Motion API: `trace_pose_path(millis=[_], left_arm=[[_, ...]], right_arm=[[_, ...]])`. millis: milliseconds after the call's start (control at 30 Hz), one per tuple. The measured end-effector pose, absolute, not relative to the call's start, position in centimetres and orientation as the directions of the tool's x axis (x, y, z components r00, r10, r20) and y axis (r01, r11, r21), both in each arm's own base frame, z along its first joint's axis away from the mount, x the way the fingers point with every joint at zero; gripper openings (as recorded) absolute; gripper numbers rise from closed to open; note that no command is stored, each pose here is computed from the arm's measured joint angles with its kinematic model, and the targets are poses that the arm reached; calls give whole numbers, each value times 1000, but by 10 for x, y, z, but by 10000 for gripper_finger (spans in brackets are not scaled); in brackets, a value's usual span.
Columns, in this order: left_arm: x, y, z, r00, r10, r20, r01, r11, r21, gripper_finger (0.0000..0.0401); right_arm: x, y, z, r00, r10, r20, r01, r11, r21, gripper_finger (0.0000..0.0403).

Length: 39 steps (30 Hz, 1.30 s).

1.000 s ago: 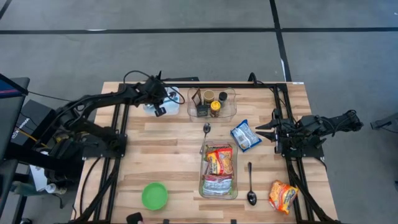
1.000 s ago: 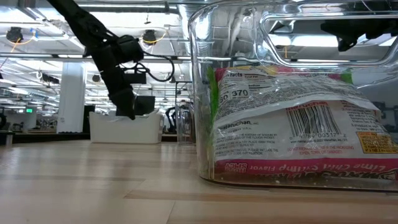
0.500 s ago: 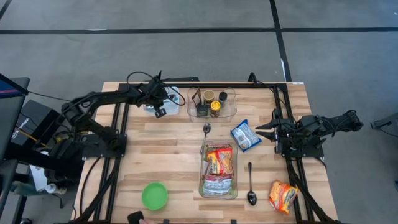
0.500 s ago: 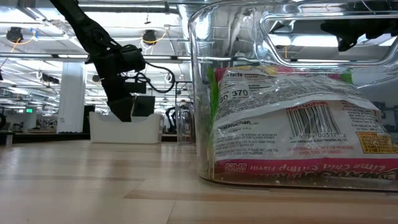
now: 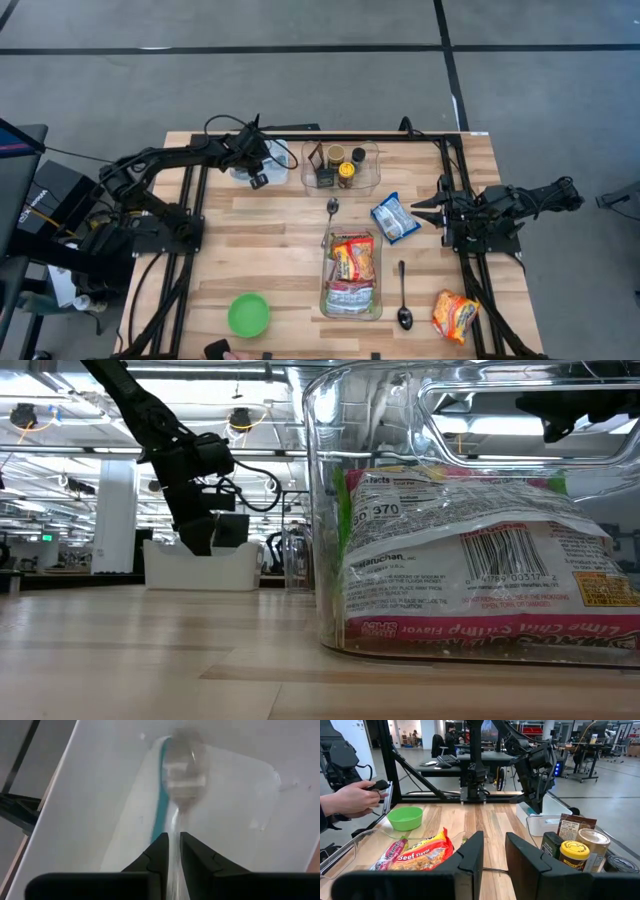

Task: Pick & Place Food Item
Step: Put the silver spoon into the white bin, then put the blue noodle pack into the bottom transparent bin

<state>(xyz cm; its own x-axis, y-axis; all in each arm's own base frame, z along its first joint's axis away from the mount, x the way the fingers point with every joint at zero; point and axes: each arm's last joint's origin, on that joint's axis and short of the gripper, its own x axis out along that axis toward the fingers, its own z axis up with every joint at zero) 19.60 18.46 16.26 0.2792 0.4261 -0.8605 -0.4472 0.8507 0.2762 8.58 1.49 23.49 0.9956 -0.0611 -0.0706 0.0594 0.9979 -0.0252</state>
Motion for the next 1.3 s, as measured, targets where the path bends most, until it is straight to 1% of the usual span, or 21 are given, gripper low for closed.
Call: trace_pose_path(millis=[367, 667, 833, 1033, 1300], left_arm=[[196, 185, 163, 283, 430, -857, -449, 849, 278, 72], [196, 173, 182, 331, 450, -830, -432, 854, 290, 76], [196, 158, 199, 379, 457, -804, -405, 864, 300, 76], [198, 135, 220, 471, 450, -759, -349, 885, 308, 76], [201, 106, 238, 632, 309, -711, -206, 951, 230, 76]], right_arm=[[86, 15, 235, 996, -61, -71, 60, 998, -25, 74], [86, 15, 235, 996, -62, -71, 60, 998, -25, 74], [86, 15, 235, 996, -62, -71, 60, 998, -25, 74], [86, 15, 235, 996, -62, -71, 60, 998, -25, 74], [86, 15, 235, 996, -61, -71, 60, 998, -25, 74]])
